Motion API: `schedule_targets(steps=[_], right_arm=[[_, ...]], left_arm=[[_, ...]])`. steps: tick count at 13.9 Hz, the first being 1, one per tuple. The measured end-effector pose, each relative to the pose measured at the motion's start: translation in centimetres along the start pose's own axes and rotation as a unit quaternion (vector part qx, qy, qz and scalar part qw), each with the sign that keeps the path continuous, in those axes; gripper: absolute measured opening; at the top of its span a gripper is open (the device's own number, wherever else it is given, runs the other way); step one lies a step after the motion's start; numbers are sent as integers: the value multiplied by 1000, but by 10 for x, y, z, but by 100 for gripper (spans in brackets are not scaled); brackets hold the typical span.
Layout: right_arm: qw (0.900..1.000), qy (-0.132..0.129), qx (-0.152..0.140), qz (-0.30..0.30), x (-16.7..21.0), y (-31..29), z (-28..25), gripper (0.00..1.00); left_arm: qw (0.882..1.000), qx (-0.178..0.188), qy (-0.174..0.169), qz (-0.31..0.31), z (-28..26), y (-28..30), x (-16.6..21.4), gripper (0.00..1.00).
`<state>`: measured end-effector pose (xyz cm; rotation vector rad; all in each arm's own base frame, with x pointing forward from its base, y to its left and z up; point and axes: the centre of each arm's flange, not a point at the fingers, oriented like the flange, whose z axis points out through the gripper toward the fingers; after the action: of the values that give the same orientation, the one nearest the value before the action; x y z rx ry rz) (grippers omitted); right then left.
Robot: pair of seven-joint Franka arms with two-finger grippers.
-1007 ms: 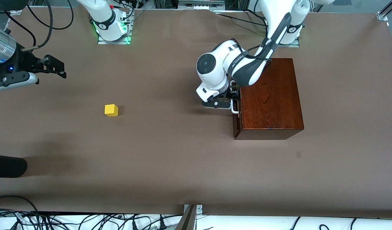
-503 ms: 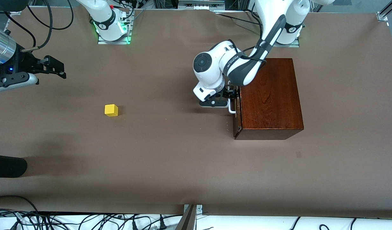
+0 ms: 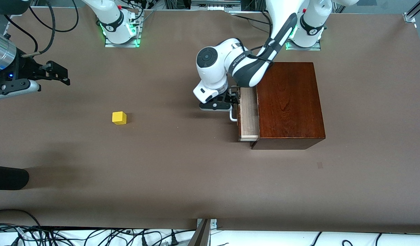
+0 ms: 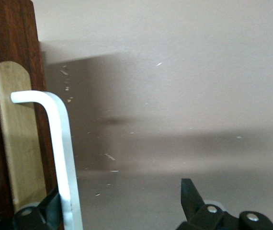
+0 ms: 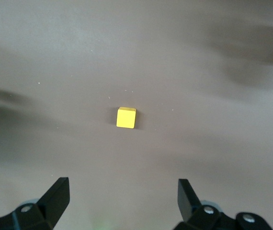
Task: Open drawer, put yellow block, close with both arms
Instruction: 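Pull the drawer open by its handle with the left gripper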
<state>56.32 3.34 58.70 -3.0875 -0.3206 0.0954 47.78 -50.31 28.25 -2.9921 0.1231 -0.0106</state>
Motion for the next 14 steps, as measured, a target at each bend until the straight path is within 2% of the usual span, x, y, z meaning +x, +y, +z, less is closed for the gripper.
schedule_targets(steps=[4,10,14], right_arm=[[1000,-2,0,5,1,5,3,100],[1000,0,0,7,1,7,1,100],[1000,-10,2,2,-1,5,3,100]], left_arm=[[1000,-1,-1,-5,3,5,3,100],[999,-31,13,-19,-35,12,11,100],[999,10,-1,-46,-115,-34,15,100]])
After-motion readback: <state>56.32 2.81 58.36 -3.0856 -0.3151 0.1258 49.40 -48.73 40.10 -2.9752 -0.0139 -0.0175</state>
